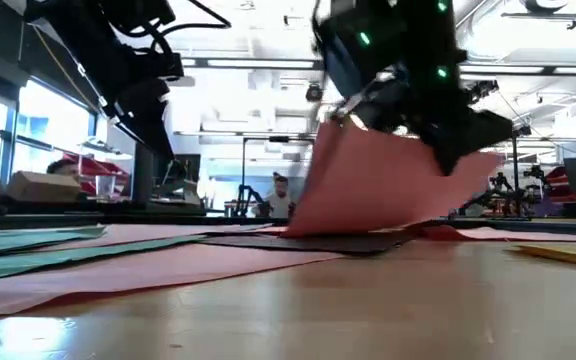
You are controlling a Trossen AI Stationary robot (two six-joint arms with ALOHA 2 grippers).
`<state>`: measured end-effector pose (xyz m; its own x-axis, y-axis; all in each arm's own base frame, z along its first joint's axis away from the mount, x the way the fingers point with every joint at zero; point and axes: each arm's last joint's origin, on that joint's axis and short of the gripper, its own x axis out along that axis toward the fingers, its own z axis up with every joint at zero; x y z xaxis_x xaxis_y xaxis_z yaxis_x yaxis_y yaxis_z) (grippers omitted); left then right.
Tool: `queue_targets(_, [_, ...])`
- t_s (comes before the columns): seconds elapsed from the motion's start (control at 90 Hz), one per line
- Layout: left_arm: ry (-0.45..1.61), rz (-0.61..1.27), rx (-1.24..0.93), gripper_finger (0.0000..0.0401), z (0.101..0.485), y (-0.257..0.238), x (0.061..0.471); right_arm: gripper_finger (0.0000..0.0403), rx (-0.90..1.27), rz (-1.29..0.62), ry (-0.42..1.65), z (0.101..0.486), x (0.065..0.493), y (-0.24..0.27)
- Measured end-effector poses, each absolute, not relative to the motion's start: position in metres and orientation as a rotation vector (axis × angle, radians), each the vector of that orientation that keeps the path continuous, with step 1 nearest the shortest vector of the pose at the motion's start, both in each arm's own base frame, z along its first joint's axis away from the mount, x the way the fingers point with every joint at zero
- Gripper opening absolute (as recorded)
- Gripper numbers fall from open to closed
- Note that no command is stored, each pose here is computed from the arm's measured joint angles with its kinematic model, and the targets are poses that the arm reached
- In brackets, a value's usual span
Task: Organize paper
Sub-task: Stack the pink paper on top of the other pink paper to the top right of the table
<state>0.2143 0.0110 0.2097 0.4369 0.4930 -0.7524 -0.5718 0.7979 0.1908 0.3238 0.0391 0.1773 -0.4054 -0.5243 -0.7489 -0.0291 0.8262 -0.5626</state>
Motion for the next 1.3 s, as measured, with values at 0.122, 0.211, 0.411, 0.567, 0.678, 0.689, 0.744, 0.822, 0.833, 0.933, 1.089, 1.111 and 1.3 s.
queue_targets(0.122, [0.897, 0.669, -0.111, 0.0168, 0.209, 0.01, 0.214, 0.0, -0.193, -0.668, 2.041, 0.162, 0.302, 0.019])
queue_targets(0.211, [0.901, 0.665, -0.107, 0.0168, 0.208, 0.009, 0.214, 0.0, -0.091, -0.739, 2.126, 0.148, 0.285, 0.01])
queue_targets(0.411, [0.881, 0.682, -0.125, 0.0168, 0.209, 0.009, 0.214, 0.0, 0.214, -0.691, 2.13, 0.13, 0.273, 0.009])
queue_targets(0.567, [0.813, 0.689, -0.155, 0.0168, 0.212, 0.01, 0.219, 0.0, 0.314, -0.653, 2.037, 0.142, 0.288, 0.017])
queue_targets(0.678, [0.734, 0.692, -0.184, 0.0168, 0.216, 0.01, 0.225, 0.0, 0.331, -0.689, 1.969, 0.16, 0.301, 0.018])
queue_targets(0.689, [0.727, 0.693, -0.185, 0.0168, 0.217, 0.01, 0.225, 0.0, 0.33, -0.701, 1.964, 0.162, 0.302, 0.018])
queue_targets(0.744, [0.696, 0.697, -0.195, 0.0168, 0.218, 0.01, 0.227, 0.0, 0.31, -0.766, 1.942, 0.171, 0.305, 0.017])
queue_targets(0.822, [0.686, 0.703, -0.195, 0.0168, 0.219, 0.008, 0.227, 0.0, 0.293, -0.842, 1.899, 0.184, 0.31, 0.017])
queue_targets(0.833, [0.686, 0.704, -0.193, 0.0168, 0.219, 0.008, 0.227, 0.0, 0.293, -0.853, 1.896, 0.185, 0.31, 0.016])
queue_targets(0.933, [0.684, 0.706, -0.174, 0.0168, 0.214, 0.004, 0.226, 0.0, 0.311, -0.928, 1.889, 0.192, 0.31, 0.011])
queue_targets(1.089, [0.724, 0.712, -0.138, 0.0168, 0.204, 0.004, 0.221, 0.0, 0.383, -1.057, 1.889, 0.185, 0.302, -0.005])
queue_targets(1.111, [0.726, 0.718, -0.136, 0.0168, 0.203, 0.005, 0.22, 0.0, 0.394, -1.081, 1.892, 0.183, 0.299, -0.007])
queue_targets(1.3, [0.753, 0.736, -0.129, 0.0168, 0.192, 0.008, 0.215, 0.0, 0.562, -1.172, 1.996, 0.167, 0.27, -0.001])
